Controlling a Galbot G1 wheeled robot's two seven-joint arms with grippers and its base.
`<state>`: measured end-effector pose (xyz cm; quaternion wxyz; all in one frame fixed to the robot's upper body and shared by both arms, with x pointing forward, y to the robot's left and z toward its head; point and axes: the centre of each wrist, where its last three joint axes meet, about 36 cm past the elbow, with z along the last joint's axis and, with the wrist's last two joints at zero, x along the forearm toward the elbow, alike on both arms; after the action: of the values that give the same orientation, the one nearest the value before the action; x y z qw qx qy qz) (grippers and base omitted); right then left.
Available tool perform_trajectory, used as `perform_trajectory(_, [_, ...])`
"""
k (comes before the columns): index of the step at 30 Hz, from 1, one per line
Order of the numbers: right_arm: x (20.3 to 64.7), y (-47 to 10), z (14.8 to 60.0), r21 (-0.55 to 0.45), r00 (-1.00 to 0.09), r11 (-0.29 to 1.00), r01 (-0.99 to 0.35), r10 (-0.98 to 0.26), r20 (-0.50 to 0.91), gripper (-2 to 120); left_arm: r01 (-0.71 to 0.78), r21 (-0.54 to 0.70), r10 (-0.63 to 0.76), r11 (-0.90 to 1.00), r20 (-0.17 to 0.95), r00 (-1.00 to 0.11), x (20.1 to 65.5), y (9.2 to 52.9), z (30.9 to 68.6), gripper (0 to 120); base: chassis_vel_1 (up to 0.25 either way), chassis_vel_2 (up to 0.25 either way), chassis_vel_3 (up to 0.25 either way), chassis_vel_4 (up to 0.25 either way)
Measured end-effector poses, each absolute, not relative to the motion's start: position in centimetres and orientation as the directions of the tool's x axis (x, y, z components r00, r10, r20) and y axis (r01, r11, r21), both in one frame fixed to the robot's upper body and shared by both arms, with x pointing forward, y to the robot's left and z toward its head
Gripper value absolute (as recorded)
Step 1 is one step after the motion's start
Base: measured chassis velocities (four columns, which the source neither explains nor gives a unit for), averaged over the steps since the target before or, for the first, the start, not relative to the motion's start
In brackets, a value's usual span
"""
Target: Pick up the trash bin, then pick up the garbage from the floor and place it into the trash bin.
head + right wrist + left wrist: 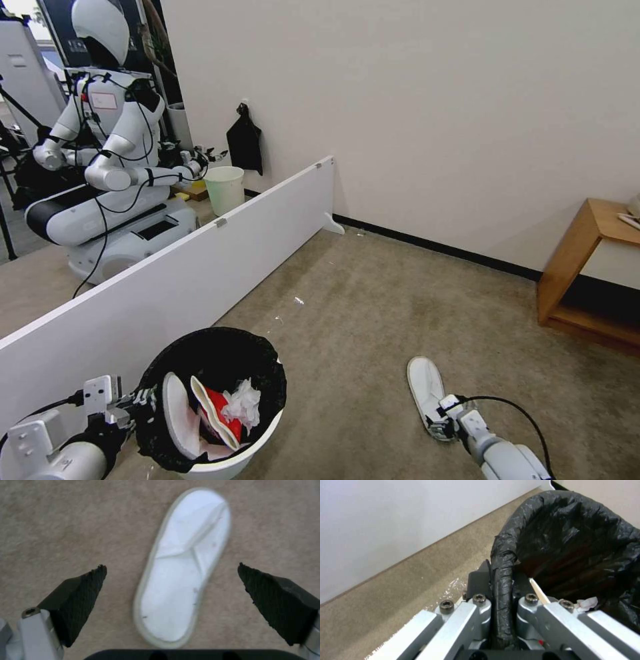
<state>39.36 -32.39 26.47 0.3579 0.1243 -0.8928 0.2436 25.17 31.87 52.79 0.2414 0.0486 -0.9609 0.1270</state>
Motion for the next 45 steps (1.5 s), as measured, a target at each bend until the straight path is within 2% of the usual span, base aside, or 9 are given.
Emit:
perform_trajectory(10, [40.5,-29.8,24.5,-0.312,-0.659,0.865,-0.392,-0.028,0.751,100,-0.157,-0.221,-0.034,0.963,0.477,-0.879,25.1,31.8,52.8,4,0.0,0.0,0.0,0.0])
perform_trajectory(45, [43.0,-30.2,21.2,-0.319,-0.576,0.88,-0.352,0.065,0.815,100,-0.16,-0.224,-0.036,0.961,0.476,-0.879,24.9,31.6,52.9,4,0.0,0.0,0.0,0.0])
